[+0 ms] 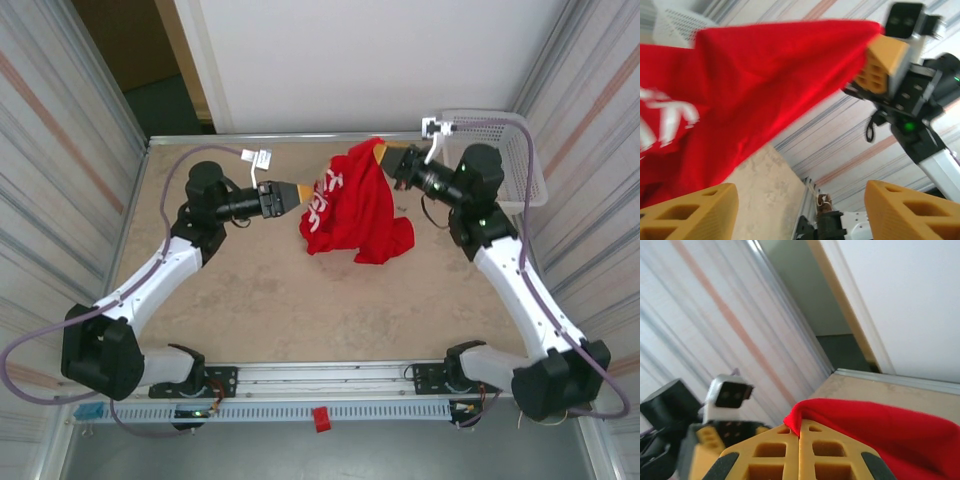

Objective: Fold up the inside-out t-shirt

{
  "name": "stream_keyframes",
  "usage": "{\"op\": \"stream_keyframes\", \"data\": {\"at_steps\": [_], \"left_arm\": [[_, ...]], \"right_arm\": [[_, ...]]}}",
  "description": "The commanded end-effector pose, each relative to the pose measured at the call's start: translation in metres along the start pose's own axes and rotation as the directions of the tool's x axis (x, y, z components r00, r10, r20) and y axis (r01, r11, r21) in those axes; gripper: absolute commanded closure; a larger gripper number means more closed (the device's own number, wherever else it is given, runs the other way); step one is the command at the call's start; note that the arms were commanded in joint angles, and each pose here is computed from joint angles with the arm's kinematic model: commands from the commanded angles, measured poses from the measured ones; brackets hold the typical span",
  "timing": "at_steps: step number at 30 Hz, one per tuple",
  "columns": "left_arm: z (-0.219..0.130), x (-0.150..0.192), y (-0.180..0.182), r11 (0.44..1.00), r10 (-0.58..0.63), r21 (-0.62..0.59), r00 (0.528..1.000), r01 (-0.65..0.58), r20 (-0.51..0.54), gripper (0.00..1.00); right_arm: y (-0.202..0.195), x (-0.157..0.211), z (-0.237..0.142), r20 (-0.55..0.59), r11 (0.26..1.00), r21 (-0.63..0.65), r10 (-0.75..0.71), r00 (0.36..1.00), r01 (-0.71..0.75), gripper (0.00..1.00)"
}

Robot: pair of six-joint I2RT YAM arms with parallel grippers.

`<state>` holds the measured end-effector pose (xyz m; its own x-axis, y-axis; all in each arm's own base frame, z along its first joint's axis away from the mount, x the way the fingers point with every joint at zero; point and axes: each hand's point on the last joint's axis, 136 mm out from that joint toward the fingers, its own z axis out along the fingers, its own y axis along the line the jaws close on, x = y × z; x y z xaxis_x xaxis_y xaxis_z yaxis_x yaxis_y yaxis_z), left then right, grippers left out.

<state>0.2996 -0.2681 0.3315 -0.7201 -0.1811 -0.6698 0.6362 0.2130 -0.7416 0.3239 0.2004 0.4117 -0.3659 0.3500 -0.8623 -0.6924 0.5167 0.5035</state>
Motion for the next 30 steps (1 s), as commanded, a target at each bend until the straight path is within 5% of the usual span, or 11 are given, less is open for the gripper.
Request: {"op": "stream_keyframes", "data": {"at_steps": [1, 9, 13, 17, 20, 30], "left_arm": [[0.001, 0.006, 0.013, 0.998, 0.031, -0.063, 1.000, -0.030, 0.006, 0.30], [0.036, 0.021, 0.021, 0.959, 0.182, -0.194, 0.973, -0.208, -0.144, 0.27], [0.037, 0.038, 0.052, 0.927, 0.137, -0.329, 0.978, -0.182, -0.157, 0.27], [0.007, 0.064, 0.118, 0.795, 0.011, -0.601, 0.993, -0.079, -0.115, 0.25], [-0.004, 0.086, 0.154, 0.726, -0.045, -0.686, 0.993, -0.041, -0.107, 0.24], [0.030, 0.107, 0.212, 0.719, -0.095, -0.692, 0.977, -0.066, -0.192, 0.20]], "right_arm": [[-0.017, 0.035, -0.005, -0.037, 0.999, 0.025, 0.034, 0.999, -0.033, 1.00], [-0.032, 0.073, -0.016, -0.108, 0.991, 0.097, 0.105, 0.989, -0.095, 1.00], [-0.044, 0.057, -0.015, -0.062, 0.982, 0.166, 0.097, 0.993, -0.086, 1.00], [-0.035, 0.013, -0.012, -0.013, 0.984, 0.169, 0.058, 0.998, -0.055, 1.00], [-0.020, -0.012, -0.011, 0.003, 0.990, 0.134, 0.032, 0.999, -0.032, 1.00], [0.004, -0.041, -0.010, 0.036, 0.996, 0.085, 0.004, 0.999, -0.007, 1.00]]}}
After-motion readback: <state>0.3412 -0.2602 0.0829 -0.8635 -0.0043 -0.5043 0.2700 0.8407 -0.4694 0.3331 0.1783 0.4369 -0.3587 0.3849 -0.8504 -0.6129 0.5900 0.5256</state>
